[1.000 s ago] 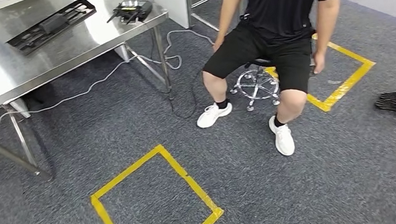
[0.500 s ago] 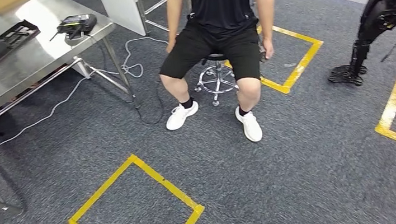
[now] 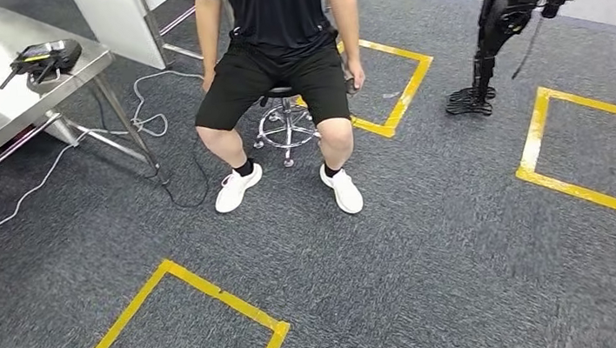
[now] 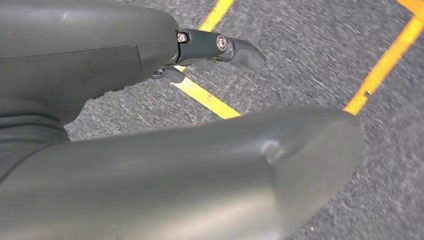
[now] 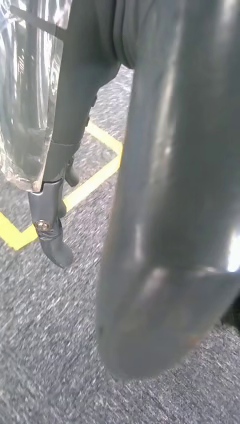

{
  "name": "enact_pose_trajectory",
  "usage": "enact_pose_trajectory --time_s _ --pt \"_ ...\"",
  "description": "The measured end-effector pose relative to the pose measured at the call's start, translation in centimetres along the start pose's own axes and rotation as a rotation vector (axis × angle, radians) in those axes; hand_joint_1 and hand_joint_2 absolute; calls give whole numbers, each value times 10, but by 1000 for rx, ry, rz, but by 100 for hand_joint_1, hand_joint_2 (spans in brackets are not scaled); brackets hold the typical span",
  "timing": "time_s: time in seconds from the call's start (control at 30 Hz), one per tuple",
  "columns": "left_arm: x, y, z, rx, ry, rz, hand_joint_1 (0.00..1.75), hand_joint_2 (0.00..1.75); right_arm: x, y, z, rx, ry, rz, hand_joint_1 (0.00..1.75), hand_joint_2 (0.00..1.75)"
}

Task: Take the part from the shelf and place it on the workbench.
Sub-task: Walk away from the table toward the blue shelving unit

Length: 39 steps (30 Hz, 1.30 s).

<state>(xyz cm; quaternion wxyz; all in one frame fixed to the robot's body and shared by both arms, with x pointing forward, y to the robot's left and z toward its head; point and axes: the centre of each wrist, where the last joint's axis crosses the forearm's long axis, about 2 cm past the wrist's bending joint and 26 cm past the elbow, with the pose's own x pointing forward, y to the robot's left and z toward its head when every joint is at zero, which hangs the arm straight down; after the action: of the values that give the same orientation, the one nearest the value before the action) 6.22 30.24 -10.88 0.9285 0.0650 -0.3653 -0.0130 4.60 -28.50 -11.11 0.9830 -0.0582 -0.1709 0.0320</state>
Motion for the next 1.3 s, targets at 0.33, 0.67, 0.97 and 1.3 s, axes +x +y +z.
enact_pose_trajectory --time_s 0.33,0.67,0.97,1.3 --pt "-1 -2 1 10 5 -12 0 0 4 -4 -1 -6 7 9 0 0" --pt "-2 -3 2 13 11 -18 0 0 1 -4 -1 -2 24 19 0 0" --pt "-2 2 1 42 13 -24 0 0 1 2 0 9 30 20 0 0" --pt "-3 -1 2 43 19 -17 0 0 3 -1 -1 2 28 22 0 0"
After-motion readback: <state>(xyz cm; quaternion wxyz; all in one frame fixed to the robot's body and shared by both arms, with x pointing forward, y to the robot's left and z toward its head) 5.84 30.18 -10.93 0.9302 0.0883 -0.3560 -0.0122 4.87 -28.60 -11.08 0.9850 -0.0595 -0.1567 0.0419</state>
